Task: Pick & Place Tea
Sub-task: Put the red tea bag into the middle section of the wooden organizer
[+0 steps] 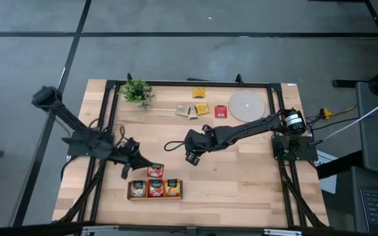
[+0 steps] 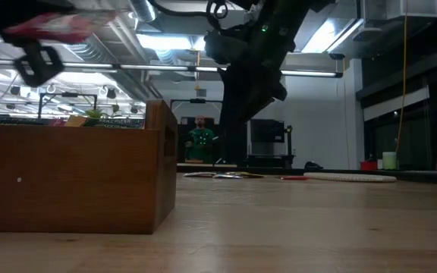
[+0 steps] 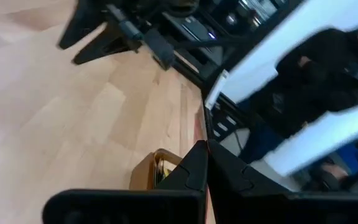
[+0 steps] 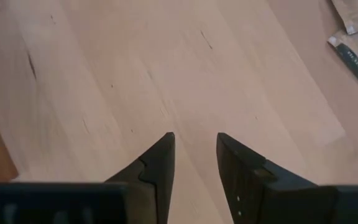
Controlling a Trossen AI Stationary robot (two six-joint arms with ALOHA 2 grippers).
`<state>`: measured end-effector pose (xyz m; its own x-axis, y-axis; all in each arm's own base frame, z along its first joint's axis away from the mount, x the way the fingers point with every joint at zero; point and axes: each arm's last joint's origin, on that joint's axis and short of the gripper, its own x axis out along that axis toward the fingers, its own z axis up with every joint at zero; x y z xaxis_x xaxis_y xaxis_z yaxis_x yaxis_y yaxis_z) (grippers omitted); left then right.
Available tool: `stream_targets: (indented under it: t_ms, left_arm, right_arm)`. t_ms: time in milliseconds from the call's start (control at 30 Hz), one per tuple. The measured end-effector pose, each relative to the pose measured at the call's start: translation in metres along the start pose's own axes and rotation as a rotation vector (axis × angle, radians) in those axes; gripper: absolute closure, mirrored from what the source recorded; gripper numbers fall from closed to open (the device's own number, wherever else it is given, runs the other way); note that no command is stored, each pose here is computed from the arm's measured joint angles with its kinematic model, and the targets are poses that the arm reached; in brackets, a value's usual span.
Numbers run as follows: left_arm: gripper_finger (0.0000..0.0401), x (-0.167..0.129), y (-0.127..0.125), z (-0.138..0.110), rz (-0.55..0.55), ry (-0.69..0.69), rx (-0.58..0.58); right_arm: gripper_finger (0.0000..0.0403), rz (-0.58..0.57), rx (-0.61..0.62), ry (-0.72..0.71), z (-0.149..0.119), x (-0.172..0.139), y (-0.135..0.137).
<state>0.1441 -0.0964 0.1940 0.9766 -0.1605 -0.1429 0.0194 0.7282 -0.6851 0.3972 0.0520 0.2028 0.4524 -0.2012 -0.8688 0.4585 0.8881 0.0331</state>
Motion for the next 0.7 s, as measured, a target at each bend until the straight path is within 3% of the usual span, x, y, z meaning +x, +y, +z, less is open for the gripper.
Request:
stream_targets:
  t_ms: [333,700]
  left_arm:
    - [0.0399,-0.016,-0.016,-0.054,0.143,-0.13,-0.119]
    - [0.04,0.008,-0.027,-0.089,0.201,-0.097,-0.065]
  right_arm:
    - [0.0282,-0.051,0.001,-0.05,-0.006,-0.004,0.009]
    - [0.0282,-0.083,0.03,-0.154,-0.011,-0.01,0.025]
